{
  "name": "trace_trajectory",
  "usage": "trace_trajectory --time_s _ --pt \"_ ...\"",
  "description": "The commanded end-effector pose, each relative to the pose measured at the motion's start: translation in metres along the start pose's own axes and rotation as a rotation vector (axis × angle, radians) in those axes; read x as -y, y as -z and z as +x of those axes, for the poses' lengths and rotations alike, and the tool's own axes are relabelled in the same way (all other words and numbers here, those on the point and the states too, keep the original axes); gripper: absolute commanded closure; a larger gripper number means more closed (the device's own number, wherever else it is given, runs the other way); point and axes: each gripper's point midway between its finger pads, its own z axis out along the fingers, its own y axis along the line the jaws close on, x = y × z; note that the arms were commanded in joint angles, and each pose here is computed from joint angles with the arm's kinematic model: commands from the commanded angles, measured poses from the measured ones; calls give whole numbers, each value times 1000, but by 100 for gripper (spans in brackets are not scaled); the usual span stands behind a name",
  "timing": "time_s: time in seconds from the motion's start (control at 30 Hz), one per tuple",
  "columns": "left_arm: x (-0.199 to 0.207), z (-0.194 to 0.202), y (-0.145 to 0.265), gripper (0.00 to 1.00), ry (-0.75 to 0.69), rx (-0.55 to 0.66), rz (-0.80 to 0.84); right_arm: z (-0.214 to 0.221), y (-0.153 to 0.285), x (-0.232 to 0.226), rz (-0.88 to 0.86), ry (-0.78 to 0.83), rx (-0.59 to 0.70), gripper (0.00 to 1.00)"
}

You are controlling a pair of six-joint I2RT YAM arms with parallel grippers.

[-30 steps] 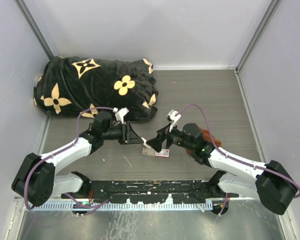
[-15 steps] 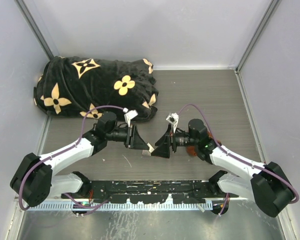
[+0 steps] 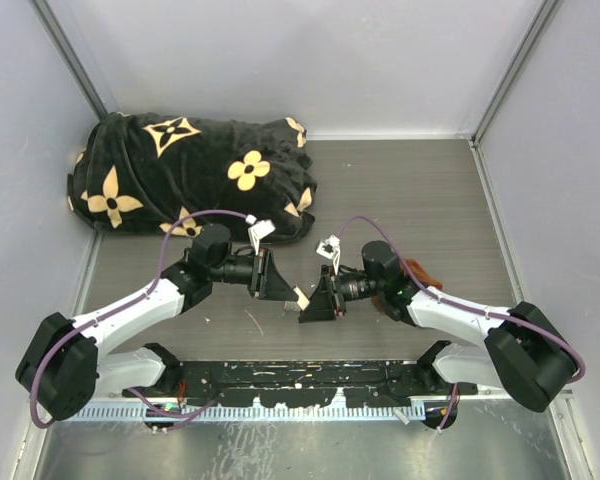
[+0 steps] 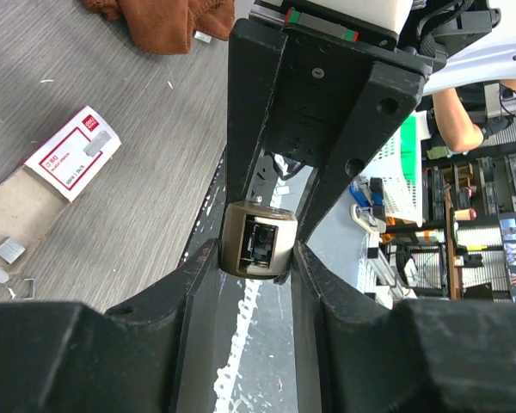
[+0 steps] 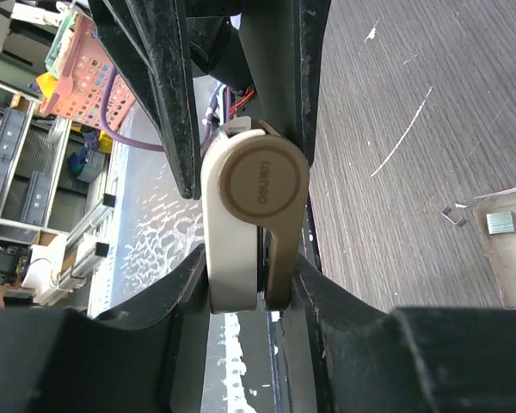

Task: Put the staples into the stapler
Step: Close the stapler at the center of the board, then place the stapler at the center of the board.

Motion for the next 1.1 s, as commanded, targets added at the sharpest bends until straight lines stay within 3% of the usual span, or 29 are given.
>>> trace_trajectory --time_s 0.0,0.03,0.1,0.13,0.3,0.5,0.6,0.7,0.83,0.9,1.07 --pt "23 -20 4 100 -84 65 49 -23 -3 -10 -24 92 58 99" --pt "22 -20 4 100 -82 70 42 -24 -4 -10 -22 87 54 76" --pt "20 -22 4 100 -76 85 23 -27 -5 -8 -12 84 59 14" --pt "18 -22 5 100 -70 91 10 -28 -4 -6 -1 90 68 2" --pt "2 -25 9 100 -29 137 -89 -44 4 10 134 134 158 0" --pt "-77 -26 54 100 190 289 -402 -80 51 50 523 200 378 0" --pt "-119 -19 88 100 331 403 -551 -86 71 57 635 218 440 0" --pt "-153 -7 115 100 437 481 -692 -88 82 59 688 228 470 0" --pt "-173 -4 131 100 461 543 -766 -89 89 58 713 247 492 0" --pt "-178 -2 132 100 466 539 -787 -88 92 60 733 246 495 0" --pt "-190 9 135 88 469 503 -838 -83 97 70 786 225 490 0"
